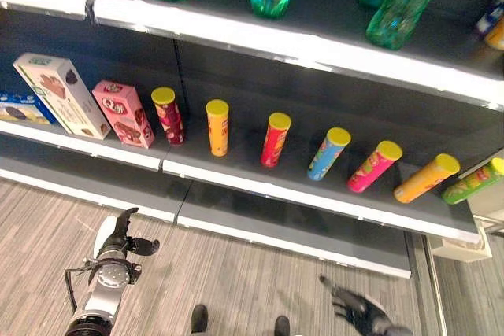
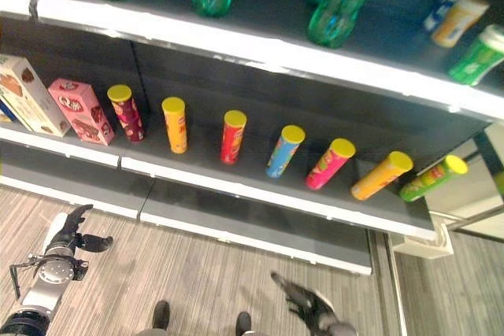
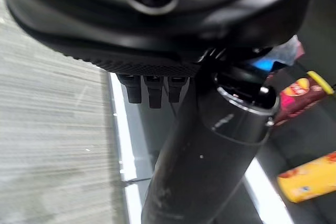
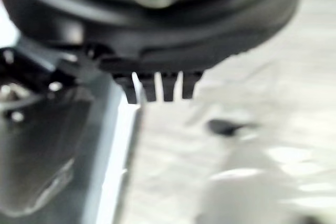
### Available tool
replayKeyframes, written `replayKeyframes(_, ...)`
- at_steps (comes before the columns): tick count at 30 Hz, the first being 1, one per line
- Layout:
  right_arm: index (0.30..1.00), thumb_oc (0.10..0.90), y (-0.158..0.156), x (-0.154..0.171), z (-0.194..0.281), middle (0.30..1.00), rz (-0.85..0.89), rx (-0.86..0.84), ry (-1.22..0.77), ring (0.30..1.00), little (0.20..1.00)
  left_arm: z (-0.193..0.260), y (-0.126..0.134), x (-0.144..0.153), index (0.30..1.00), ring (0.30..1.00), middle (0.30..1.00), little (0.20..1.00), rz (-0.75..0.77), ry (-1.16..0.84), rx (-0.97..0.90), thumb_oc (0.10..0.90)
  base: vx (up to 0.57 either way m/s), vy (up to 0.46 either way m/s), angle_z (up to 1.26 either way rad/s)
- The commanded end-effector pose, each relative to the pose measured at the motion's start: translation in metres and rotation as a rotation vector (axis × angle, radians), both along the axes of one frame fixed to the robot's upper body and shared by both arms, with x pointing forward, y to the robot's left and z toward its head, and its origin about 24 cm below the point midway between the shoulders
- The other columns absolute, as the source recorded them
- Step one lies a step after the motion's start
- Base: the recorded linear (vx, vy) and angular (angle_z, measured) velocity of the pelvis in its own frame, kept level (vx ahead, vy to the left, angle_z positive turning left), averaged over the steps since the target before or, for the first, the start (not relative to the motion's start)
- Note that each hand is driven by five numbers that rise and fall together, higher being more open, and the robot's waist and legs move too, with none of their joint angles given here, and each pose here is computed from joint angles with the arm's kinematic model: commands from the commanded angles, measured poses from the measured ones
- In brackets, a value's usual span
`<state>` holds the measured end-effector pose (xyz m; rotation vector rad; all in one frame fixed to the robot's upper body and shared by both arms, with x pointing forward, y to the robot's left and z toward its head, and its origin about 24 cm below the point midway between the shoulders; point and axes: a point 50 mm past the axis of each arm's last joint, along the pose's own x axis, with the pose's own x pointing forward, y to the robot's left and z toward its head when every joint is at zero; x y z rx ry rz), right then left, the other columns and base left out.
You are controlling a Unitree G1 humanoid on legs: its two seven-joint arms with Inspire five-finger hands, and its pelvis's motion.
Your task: Put the goods on the table back onto the shelves and tidy them up.
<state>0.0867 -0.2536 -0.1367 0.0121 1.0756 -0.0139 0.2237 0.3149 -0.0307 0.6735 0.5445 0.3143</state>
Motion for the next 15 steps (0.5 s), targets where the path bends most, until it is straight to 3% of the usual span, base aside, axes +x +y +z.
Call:
replayKeyframes(1, 0.9, 0.8, -0.011, 0.03, 0.017, 0.9, 0.004, -0.106, -0.157, 0.9, 0.9, 0.024, 0.009, 0.02, 0.9, 0.9, 0.9, 0.9, -0.015, -0.123, 0.027, 0.8, -0.13, -0.203, -0.04)
replayKeyframes(2, 0.9, 0.8, -0.013, 0.012, 0.003, 0.9, -0.035, -0.17, -0.055, 0.9, 0.9, 0.016, -0.003, 0.021, 0.9, 0.9, 0.9, 0.9, -0.05, -0.098, -0.001, 0.8, -0.17, -0.189, -0.04)
replayKeyframes(5, 0.9, 0.8, -0.01, 0.007, -0.004, 0.9, -0.004, -0.201, 0.0, 0.9, 0.9, 0.01, -0.012, 0.02, 0.9, 0.9, 0.9, 0.9, -0.091, -0.068, -0.005, 0.8, -0.12, -0.117, 0.3)
replayKeyframes(6, 0.9, 0.8, -0.013, 0.001, -0.006, 0.9, -0.058, -0.17, 0.03, 0.9, 0.9, -0.085, -0.016, -0.093, 0.9, 0.9, 0.9, 0.9, 0.549, 0.105, -0.778, 0.8, -0.12, -0.086, 0.5)
replayKeyframes(7, 0.9, 0.8, -0.016, 0.006, -0.004, 0.9, -0.048, -0.232, 0.018, 0.9, 0.9, -0.097, -0.035, -0.118, 0.9, 0.9, 0.9, 0.9, 0.408, 0.174, -0.659, 0.8, -0.1, -0.045, 0.07)
replayKeyframes(9, 0.9, 0.8, -0.013, 0.015, -0.003, 0.9, -0.057, -0.211, -0.027, 0.9, 0.9, -0.102, -0.039, -0.124, 0.9, 0.9, 0.9, 0.9, 0.299, 0.287, -0.605, 0.8, -0.07, -0.037, -0.3)
replayKeyframes(11, 0.9, 0.8, -0.006, 0.016, -0.005, 0.9, -0.035, -0.193, -0.029, 0.9, 0.9, -0.099, -0.054, -0.109, 0.9, 0.9, 0.9, 0.9, 0.227, 0.247, -0.639, 0.8, -0.01, 0.038, 0.64)
replayKeyframes(15, 0.9, 0.8, -0.001, 0.015, -0.009, 0.9, -0.053, -0.197, -0.004, 0.9, 0.9, -0.096, -0.056, -0.104, 0.9, 0.9, 0.9, 0.9, 0.161, 0.262, -0.586, 0.8, 0.04, 0.116, 0.27)
